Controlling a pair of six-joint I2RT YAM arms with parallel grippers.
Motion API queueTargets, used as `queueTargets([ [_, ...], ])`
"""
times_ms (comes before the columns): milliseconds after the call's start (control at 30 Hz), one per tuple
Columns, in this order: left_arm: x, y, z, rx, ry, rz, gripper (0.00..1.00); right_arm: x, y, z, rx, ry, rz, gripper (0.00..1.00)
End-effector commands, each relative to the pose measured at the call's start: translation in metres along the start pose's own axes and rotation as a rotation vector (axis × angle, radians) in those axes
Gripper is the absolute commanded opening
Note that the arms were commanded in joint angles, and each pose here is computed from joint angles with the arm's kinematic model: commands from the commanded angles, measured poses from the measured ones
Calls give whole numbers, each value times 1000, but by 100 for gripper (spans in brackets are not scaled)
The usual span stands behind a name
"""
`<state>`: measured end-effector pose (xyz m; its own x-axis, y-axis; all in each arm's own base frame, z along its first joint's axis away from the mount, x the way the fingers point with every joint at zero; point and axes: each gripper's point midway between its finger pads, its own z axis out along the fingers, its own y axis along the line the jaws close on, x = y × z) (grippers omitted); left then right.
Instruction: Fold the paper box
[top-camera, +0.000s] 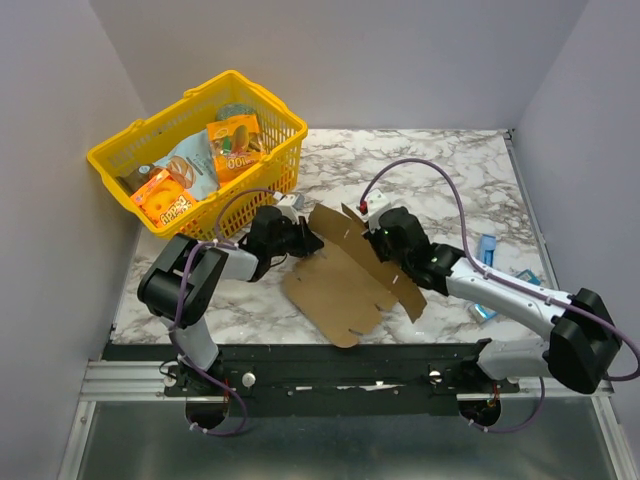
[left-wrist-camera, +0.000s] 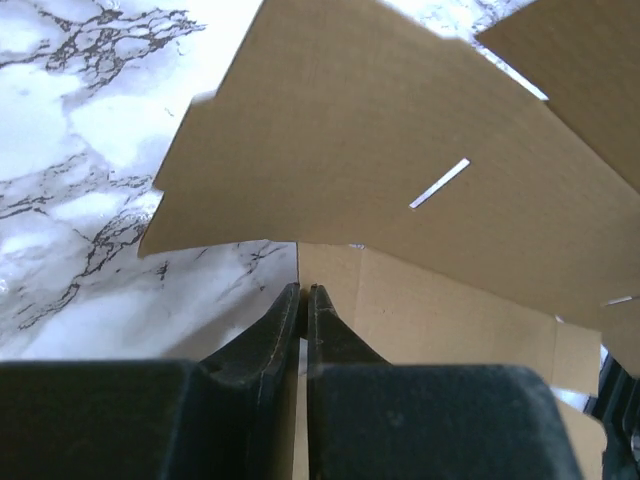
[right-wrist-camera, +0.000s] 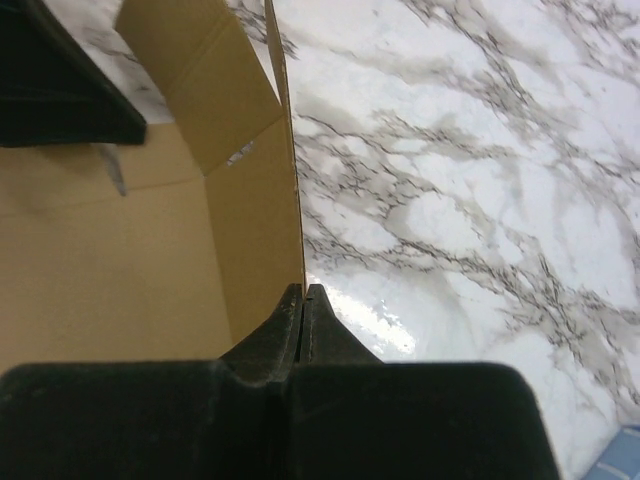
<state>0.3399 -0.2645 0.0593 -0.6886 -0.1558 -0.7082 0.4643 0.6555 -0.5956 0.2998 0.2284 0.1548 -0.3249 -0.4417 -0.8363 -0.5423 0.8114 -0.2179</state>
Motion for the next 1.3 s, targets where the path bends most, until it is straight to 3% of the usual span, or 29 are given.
queueTargets([
  [0,2,-9,-2,-21,-5,-8,10,-5,-22,5,148,20,76,1],
  [433,10,-13,-7,-6,-25,-21,6,11,-39,10,231,91,162,1],
  [733,27,19,-7,-167,-5,-142,1,16,-52,9,274,112,219,1],
  [1267,32,20,-12,-169,-46,-192,0,24,-55,11,286,144,250,1],
])
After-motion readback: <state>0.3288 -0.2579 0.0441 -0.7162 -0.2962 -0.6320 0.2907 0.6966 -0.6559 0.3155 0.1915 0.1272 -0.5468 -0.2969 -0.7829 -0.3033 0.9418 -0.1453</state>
